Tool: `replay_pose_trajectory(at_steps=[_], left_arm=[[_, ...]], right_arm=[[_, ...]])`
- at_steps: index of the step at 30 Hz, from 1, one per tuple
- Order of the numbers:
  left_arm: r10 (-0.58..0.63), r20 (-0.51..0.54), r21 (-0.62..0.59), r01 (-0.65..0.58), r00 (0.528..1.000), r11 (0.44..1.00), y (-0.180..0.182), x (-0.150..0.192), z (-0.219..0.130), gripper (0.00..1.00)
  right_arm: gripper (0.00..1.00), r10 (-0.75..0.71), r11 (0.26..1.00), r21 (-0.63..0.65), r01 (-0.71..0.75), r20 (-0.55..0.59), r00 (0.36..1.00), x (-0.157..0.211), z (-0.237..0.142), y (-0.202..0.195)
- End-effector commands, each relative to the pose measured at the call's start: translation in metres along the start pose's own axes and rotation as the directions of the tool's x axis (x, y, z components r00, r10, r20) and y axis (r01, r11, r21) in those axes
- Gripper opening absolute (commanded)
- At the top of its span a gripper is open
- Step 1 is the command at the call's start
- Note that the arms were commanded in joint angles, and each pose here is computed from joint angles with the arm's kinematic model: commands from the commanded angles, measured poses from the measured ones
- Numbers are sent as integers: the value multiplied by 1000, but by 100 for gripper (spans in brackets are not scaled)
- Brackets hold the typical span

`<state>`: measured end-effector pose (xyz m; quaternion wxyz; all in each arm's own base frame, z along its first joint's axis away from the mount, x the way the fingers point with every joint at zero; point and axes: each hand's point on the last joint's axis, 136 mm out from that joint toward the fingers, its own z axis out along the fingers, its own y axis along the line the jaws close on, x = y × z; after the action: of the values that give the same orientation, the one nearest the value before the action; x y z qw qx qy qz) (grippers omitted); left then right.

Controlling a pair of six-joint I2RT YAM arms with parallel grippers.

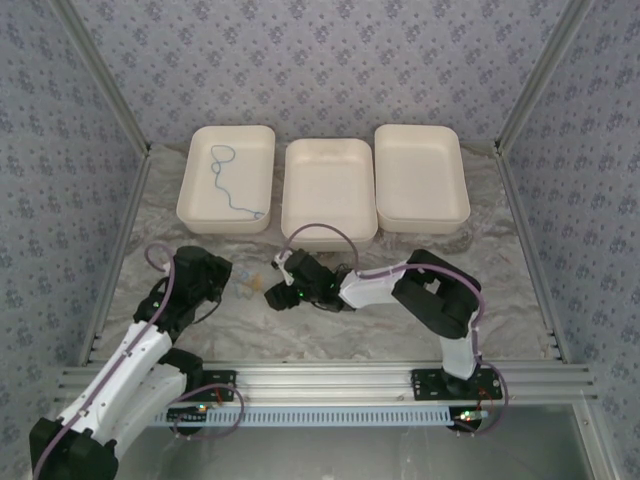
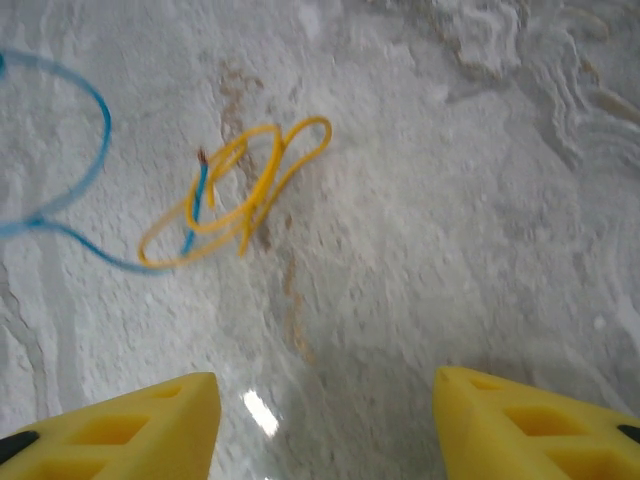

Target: Untangle the cables

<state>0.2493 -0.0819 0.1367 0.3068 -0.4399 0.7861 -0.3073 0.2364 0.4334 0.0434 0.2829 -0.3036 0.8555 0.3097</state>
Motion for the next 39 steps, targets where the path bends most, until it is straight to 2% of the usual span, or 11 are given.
replay_pose_trajectory(at_steps=[1, 5, 11, 14, 18, 22, 27, 31, 39], left_arm=[[34, -7, -22, -34, 999, 999, 7, -1, -4, 0], [35, 1, -23, -35, 999, 999, 9, -3, -6, 0], [36, 9, -23, -36, 999, 999, 13, -4, -9, 0], [31, 9, -25, -31, 999, 999, 16, -3, -9, 0], [26, 10, -19, -26, 1000, 999, 17, -3, -11, 0], [26, 10, -15, -26, 1000, 1000, 16, -3, -12, 0], [20, 11, -14, -20, 1000, 1000, 18, -3, -12, 0], [16, 10, -9, -16, 1000, 1000, 18, -2, -13, 0], [16, 7, -2, -16, 1000, 1000, 17, -2, -15, 0]], right_arm=[[55, 44, 996, -75, -40, 45, 998, -27, 9, 19], [51, 154, 981, -124, -147, 43, 987, -35, 15, 23], [47, 369, 913, -205, -352, 52, 928, -50, 11, 20], [42, 399, 898, -208, -388, 14, 917, -52, 15, 27], [35, 444, 883, -143, -447, -56, 894, -37, 24, 21], [39, 477, 869, -123, -480, -50, 877, -30, 22, 15], [39, 486, 857, -149, -494, -86, 870, -28, 29, 32], [33, 512, 845, -116, -522, -104, 853, -17, 35, 27], [20, 560, 809, -172, -563, -67, 826, -30, 37, 25]])
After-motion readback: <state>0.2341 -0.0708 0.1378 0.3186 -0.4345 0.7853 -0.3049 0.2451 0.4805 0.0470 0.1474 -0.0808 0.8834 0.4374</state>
